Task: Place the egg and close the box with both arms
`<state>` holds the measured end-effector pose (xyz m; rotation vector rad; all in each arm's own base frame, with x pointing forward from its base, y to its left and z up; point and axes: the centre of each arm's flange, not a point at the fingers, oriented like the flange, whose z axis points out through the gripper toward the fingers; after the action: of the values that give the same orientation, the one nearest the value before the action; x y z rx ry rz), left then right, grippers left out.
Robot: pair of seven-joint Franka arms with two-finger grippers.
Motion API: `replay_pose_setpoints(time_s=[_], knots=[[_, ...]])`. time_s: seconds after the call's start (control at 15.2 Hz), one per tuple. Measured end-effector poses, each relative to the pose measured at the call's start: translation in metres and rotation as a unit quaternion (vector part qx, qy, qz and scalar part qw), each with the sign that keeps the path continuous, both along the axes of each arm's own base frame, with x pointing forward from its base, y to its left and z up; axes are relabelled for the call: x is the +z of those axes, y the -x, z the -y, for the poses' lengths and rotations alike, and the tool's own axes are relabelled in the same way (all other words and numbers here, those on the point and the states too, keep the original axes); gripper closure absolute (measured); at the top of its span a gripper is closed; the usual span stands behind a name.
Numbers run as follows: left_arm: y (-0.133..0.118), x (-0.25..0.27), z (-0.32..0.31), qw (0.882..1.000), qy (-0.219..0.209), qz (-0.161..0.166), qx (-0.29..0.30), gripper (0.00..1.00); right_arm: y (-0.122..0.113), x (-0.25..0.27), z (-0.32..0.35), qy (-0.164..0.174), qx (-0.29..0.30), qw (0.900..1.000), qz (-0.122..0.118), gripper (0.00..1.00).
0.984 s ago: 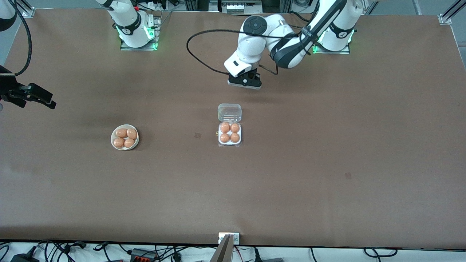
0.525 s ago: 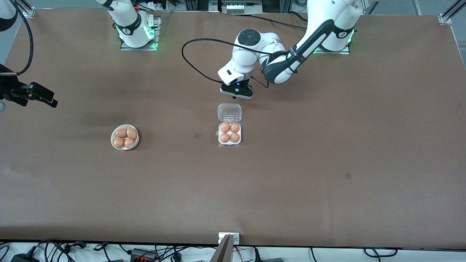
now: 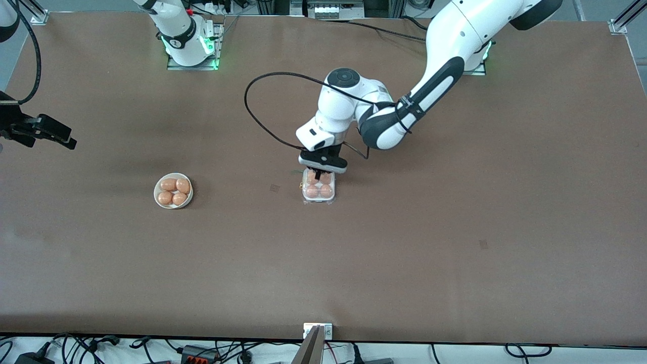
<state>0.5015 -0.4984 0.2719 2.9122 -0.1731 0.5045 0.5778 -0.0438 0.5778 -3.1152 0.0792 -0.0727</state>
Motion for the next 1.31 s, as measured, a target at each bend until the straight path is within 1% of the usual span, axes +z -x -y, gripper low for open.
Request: replay_pose_setpoints(time_s=[0.07, 0.2, 0.33, 0.46, 0.52, 0.66, 0.79, 0.92, 1.05, 1.11, 1.18, 1.31], knots=[[-0.004, 0.002, -0.001, 1.0, 0.001, 0.002, 0.002, 0.98, 0.0, 0.0, -0.002, 0.0, 0.002, 1.0, 0.0, 0.0], [0.0, 0.007, 0.002, 1.0, -0.002, 0.002, 0.001, 0.98, 0.0, 0.0, -0.004, 0.006, 0.005, 1.0, 0.0, 0.0], [0.006, 0.017, 0.004, 1.0, -0.02, -0.004, 0.003, 0.98, 0.0, 0.0, -0.005, 0.01, 0.007, 1.0, -0.001, 0.0], [0.004, 0.032, -0.003, 0.999, -0.037, -0.013, 0.013, 0.98, 0.001, 0.0, -0.006, 0.01, 0.008, 1.0, -0.004, 0.0], [0.001, 0.039, -0.01, 0.998, -0.051, -0.019, 0.011, 0.99, 0.002, 0.0, -0.006, 0.01, 0.008, 1.0, -0.008, 0.0], [0.0, 0.051, -0.024, 0.995, -0.095, -0.036, -0.006, 0.99, 0.005, 0.001, -0.006, 0.01, 0.008, 1.0, -0.013, 0.0], [0.004, 0.058, -0.031, 0.987, -0.146, -0.054, -0.035, 0.99, 0.008, 0.004, -0.006, 0.01, 0.008, 1.0, -0.017, 0.0], [0.009, 0.058, -0.037, 0.974, -0.204, -0.072, -0.073, 0.99, 0.01, 0.004, -0.006, 0.01, 0.009, 1.0, -0.022, 0.0], [0.013, 0.063, -0.045, 0.955, -0.257, -0.093, -0.114, 0.99, 0.011, 0.006, -0.006, 0.01, 0.008, 1.0, -0.023, 0.0], [0.014, 0.069, -0.049, 0.944, -0.282, -0.105, -0.133, 0.98, 0.013, 0.009, -0.006, 0.01, 0.008, 1.0, -0.022, 0.0], [0.013, 0.076, -0.055, 0.93, -0.309, -0.118, -0.157, 0.98, 0.015, 0.011, -0.006, 0.01, 0.008, 1.0, -0.022, 0.0], [0.006, 0.095, -0.071, 0.898, -0.356, -0.147, -0.211, 0.98, 0.018, 0.016, -0.006, 0.01, 0.008, 1.0, -0.021, 0.0]])
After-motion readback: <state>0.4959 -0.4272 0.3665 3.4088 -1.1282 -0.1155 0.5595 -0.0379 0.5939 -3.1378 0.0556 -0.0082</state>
